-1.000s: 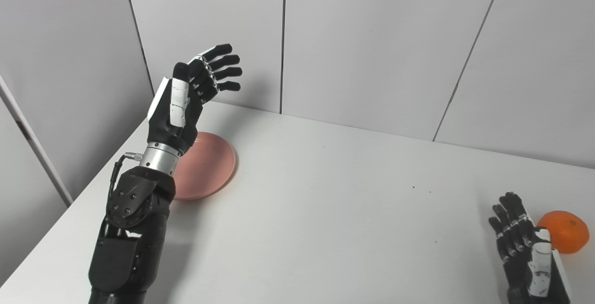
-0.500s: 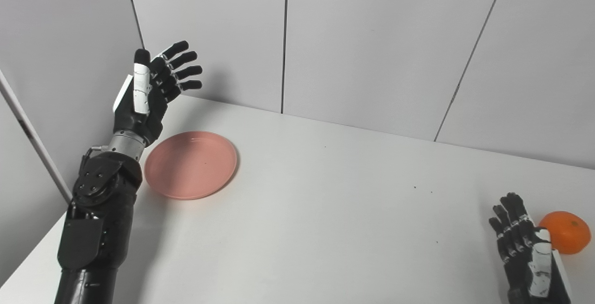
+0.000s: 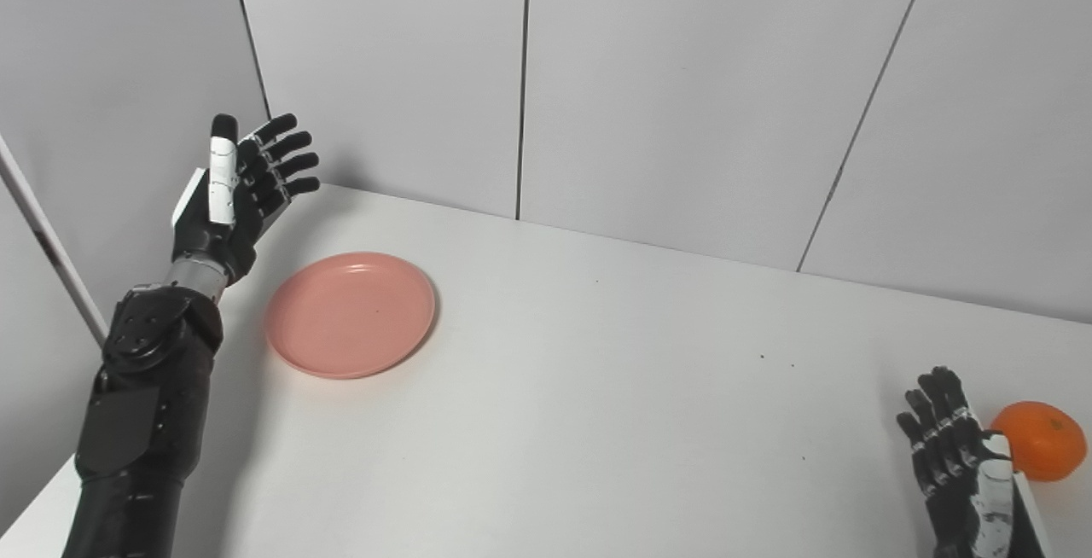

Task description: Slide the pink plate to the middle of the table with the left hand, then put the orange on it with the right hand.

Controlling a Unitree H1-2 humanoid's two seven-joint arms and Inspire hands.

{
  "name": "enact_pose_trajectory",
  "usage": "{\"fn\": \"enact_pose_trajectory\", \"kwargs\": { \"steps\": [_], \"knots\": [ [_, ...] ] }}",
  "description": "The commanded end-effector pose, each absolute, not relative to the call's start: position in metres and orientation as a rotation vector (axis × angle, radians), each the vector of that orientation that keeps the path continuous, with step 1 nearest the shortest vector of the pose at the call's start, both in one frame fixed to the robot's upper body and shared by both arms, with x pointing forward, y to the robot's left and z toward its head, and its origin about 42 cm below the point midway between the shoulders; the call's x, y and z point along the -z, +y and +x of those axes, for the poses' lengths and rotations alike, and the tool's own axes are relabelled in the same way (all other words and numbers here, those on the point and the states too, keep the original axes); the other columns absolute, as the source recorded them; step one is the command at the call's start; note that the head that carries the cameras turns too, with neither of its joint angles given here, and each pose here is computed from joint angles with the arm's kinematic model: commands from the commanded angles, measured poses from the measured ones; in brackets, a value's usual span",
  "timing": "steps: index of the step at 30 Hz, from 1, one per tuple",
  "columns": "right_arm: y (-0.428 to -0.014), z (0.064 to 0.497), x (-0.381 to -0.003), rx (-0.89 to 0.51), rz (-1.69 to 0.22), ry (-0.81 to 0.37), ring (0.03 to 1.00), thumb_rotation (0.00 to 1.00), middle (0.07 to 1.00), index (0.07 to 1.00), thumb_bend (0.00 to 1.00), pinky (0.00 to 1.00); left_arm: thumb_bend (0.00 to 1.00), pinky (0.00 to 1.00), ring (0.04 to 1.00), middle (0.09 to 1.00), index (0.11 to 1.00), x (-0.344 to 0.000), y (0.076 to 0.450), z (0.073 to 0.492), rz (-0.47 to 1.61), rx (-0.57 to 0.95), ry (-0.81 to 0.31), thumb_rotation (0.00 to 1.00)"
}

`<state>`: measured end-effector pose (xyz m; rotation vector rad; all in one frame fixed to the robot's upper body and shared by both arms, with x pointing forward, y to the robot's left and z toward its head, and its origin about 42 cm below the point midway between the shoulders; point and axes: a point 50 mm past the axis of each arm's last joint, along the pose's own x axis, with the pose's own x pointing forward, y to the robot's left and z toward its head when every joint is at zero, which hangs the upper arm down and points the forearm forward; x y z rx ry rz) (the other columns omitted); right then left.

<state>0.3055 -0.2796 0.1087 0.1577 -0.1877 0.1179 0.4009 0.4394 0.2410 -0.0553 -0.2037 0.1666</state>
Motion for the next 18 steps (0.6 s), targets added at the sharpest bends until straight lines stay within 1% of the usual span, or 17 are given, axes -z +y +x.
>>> {"fn": "enact_pose_trajectory", "kwargs": {
  "steps": [1,9,15,18],
  "knots": [
    [-0.277,0.267,-0.045,-0.076,0.209,0.009,0.988,0.99,0.984,0.971,0.82,1.0,1.0,0.72,0.785,0.814,0.808,-0.282,0.449,0.412,-0.007,-0.187,-0.33,1.0],
    [-0.277,0.266,-0.046,-0.075,0.208,0.007,0.988,1.0,0.983,0.967,0.82,1.0,1.0,0.73,0.792,0.834,0.823,-0.267,0.461,0.415,-0.009,-0.227,-0.295,1.0],
    [-0.278,0.265,-0.047,-0.069,0.21,0.009,0.986,0.99,0.978,0.96,0.82,1.0,0.97,0.66,0.798,0.847,0.841,-0.256,0.463,0.414,-0.046,-0.24,-0.272,0.99],
    [-0.279,0.264,-0.047,-0.076,0.21,0.007,0.993,1.0,0.986,0.972,0.81,1.0,0.96,0.7,0.8,0.849,0.842,-0.25,0.462,0.414,-0.054,-0.242,-0.261,1.0]
  ]
}}
